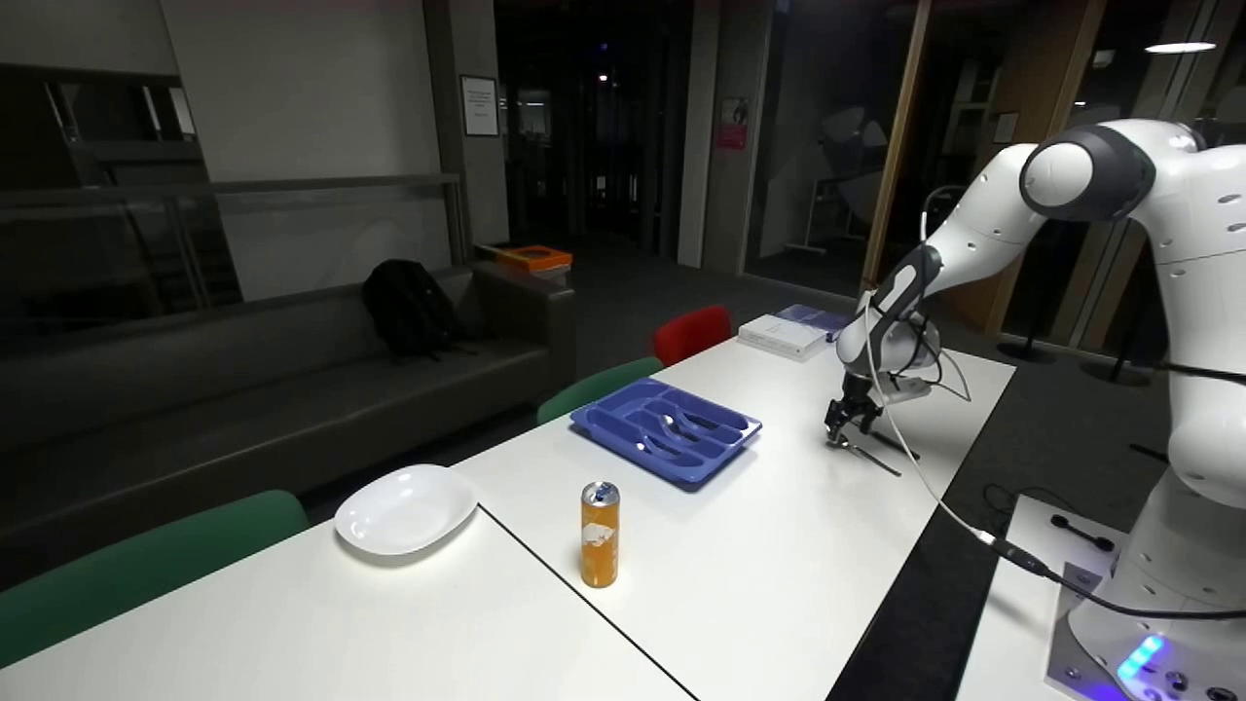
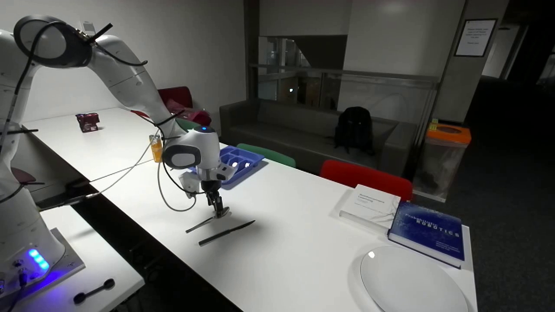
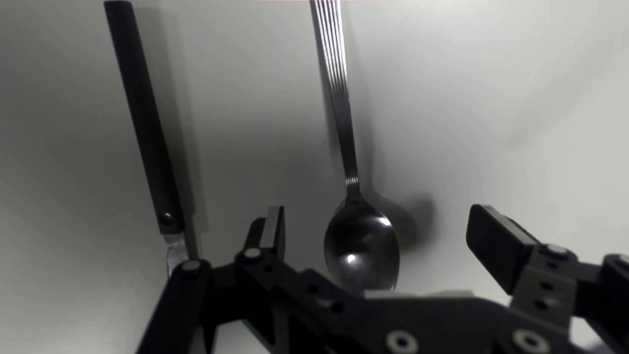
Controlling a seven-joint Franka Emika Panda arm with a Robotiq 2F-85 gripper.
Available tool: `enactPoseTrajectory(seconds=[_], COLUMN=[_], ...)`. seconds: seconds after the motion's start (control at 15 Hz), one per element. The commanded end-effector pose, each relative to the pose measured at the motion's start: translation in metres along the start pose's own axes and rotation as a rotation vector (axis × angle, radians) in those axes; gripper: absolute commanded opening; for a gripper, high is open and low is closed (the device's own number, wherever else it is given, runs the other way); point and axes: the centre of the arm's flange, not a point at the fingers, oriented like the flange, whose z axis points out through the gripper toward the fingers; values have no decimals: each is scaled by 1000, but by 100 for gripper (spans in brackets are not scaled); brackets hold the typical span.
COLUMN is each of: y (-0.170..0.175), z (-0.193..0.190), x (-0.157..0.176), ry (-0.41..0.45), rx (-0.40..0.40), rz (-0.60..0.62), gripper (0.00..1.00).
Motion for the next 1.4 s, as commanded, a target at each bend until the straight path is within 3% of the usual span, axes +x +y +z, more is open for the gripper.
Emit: enactPoseTrajectory(seconds=[0.0,1.33], y=[6,15], z=[-2,7], x=[-15,-38], ry=[25,-2], rx=[-29,-43], rz=[14,20], gripper=[100,100])
